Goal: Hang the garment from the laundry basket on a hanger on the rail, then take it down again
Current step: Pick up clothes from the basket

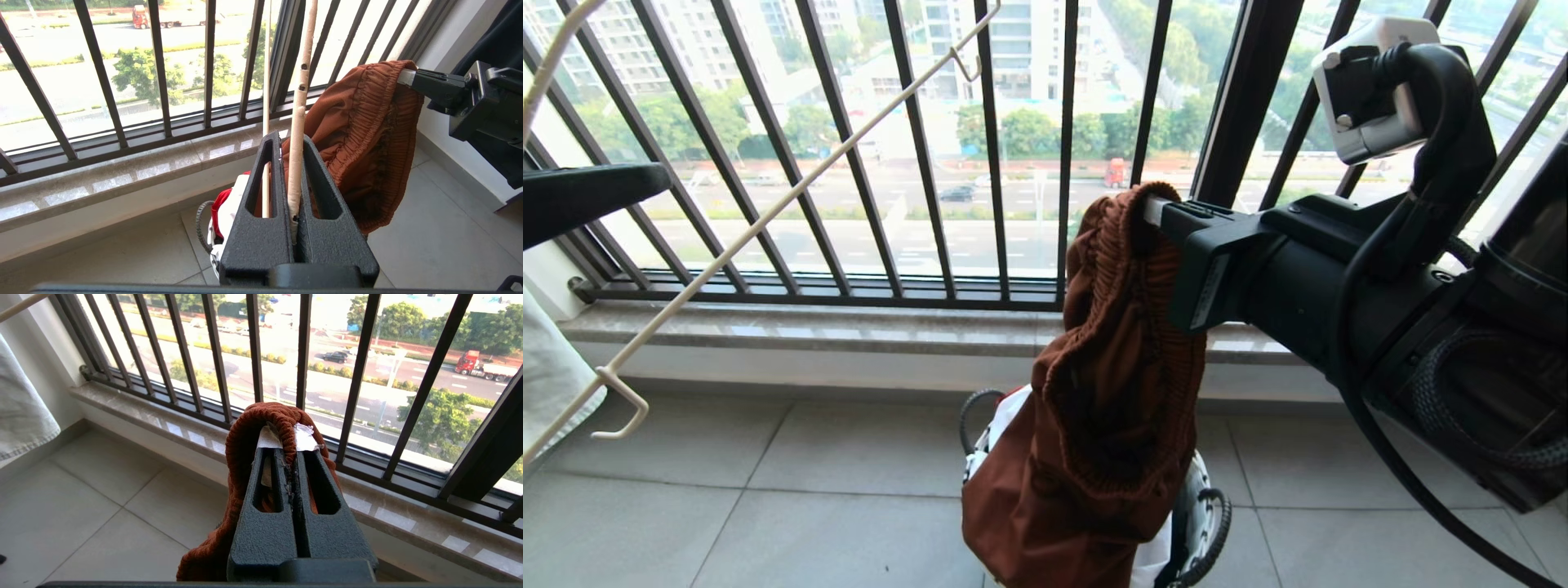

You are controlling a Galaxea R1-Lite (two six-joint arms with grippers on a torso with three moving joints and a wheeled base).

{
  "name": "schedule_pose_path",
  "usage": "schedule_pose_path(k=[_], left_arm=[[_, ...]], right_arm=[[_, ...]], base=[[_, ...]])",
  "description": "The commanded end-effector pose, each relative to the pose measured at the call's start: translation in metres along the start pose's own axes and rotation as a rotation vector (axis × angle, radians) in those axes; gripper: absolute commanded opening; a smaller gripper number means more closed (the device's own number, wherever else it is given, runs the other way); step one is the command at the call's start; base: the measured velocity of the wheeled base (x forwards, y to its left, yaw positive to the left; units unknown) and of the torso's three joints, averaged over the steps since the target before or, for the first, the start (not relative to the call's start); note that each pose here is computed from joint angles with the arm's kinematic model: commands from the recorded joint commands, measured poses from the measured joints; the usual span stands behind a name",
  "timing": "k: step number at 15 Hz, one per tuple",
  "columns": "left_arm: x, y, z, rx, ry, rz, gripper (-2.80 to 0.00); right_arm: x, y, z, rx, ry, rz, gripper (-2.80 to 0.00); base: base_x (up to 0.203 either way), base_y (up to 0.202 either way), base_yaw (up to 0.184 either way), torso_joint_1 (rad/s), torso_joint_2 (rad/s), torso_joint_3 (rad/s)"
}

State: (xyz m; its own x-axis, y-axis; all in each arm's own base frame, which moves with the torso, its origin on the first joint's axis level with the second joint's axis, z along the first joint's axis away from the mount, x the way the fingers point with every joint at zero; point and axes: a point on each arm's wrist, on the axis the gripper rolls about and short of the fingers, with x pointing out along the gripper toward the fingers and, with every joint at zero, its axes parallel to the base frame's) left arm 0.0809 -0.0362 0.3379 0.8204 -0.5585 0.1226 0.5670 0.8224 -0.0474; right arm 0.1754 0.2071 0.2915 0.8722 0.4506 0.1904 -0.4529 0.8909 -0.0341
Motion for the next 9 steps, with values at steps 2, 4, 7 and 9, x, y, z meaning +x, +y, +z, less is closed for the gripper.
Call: schedule_pose_path(k=[2, 4, 7, 9], left_arm=[[0.0004, 0.0, -0.0001, -0.001, 0.0, -0.002, -2.8], [0.0001, 0.0, -0.0001, 0.0, 0.001, -0.001, -2.8], [0.0001, 0.0, -0.0001, 0.0, 0.0, -0.001, -2.8], [0.0003, 0.0001, -0.0005, 0.0, 0.001, -0.001, -2.8]], right_arm=[[0.0104, -0.0004, -0.0088, -0.008, 0.003, -0.019, -2.8], [0.0115, -0.0009, -0.0096, -0.01, 0.005, -0.021, -2.8], [0.0121, -0.0024, -0.0098, -0.011, 0.005, -0.027, -2.8], [0.0122, -0.0028, -0.0097, -0.01, 0.003, -0.027, -2.8]], base=[[0.0, 0.0, 0.0, 0.0, 0.0, 0.208], [0.0, 0.0, 0.0, 0.001, 0.0, 0.203], [0.0, 0.0, 0.0, 0.0, 0.0, 0.207], [0.0, 0.0, 0.0, 0.0, 0.0, 0.205]])
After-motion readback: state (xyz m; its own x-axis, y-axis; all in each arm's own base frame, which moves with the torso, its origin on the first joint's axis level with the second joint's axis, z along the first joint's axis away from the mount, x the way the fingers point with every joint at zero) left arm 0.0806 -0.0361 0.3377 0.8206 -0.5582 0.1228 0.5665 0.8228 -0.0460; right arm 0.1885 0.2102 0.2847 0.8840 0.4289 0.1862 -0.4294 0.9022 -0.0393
